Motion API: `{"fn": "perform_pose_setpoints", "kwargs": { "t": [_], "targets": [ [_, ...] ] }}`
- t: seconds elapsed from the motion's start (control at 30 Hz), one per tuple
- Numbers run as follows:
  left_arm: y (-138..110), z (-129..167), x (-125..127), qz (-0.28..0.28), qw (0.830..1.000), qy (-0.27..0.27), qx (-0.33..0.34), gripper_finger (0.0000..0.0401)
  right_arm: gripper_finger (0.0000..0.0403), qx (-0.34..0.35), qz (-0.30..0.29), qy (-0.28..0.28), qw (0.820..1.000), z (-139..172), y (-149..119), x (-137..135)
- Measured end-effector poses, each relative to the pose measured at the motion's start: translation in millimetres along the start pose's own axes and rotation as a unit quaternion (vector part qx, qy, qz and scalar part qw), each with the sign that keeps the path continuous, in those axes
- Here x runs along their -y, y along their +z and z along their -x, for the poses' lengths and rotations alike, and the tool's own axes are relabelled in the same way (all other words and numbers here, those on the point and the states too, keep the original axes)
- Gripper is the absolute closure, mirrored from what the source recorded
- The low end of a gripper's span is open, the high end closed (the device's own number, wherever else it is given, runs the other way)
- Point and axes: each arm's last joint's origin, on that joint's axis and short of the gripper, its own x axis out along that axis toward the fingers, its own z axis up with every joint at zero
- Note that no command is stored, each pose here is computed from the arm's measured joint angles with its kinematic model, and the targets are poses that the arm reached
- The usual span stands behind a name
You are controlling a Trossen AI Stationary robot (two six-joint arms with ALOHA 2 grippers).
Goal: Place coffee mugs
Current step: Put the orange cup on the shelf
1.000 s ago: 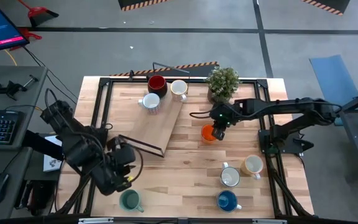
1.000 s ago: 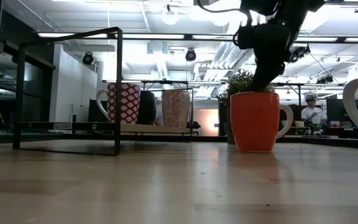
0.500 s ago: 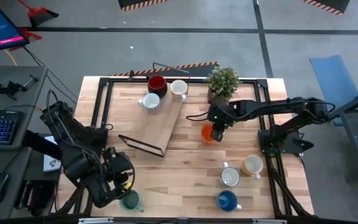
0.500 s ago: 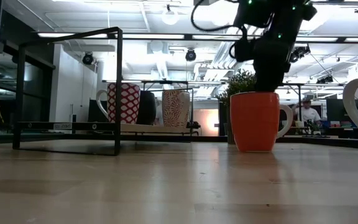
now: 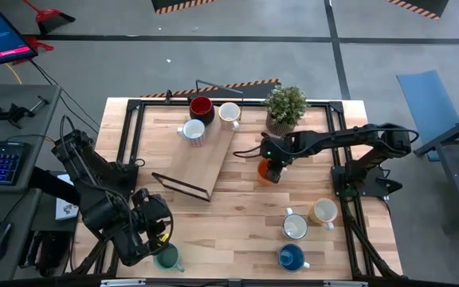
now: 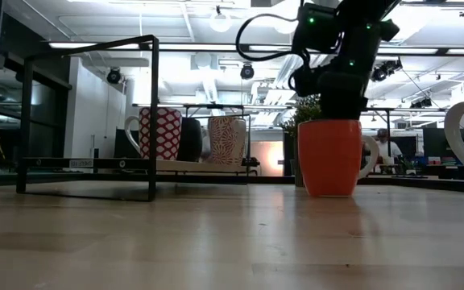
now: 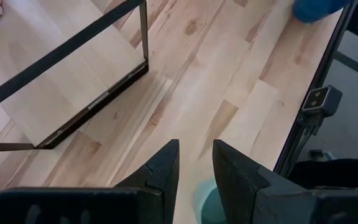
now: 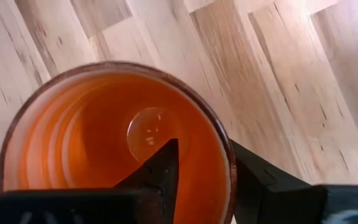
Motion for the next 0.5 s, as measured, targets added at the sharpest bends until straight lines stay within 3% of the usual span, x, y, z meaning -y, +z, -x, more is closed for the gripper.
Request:
{"fn": "perform_pose_setpoints", "kwargs": {
  "t": [0.2, 0.33, 0.5],
  "targets": [
    [1, 0, 0, 0.001, 1.0, 0.001, 0.013, 0.0314, 0.0389, 0.021, 0.001, 0.018, 1.0, 0, 4, -2],
    [1, 0, 0, 0.001, 1.0, 0.001, 0.02, 0.0314, 0.0397, 0.055, 0.005, 0.037, 0.998, 9, 17, -6],
    [1, 0, 1, 0.005, 1.0, 0.0, 0.02, 0.0314, 0.04, 0.125, 0.026, 0.054, 0.99, 44, 49, -13]
  ]
}}
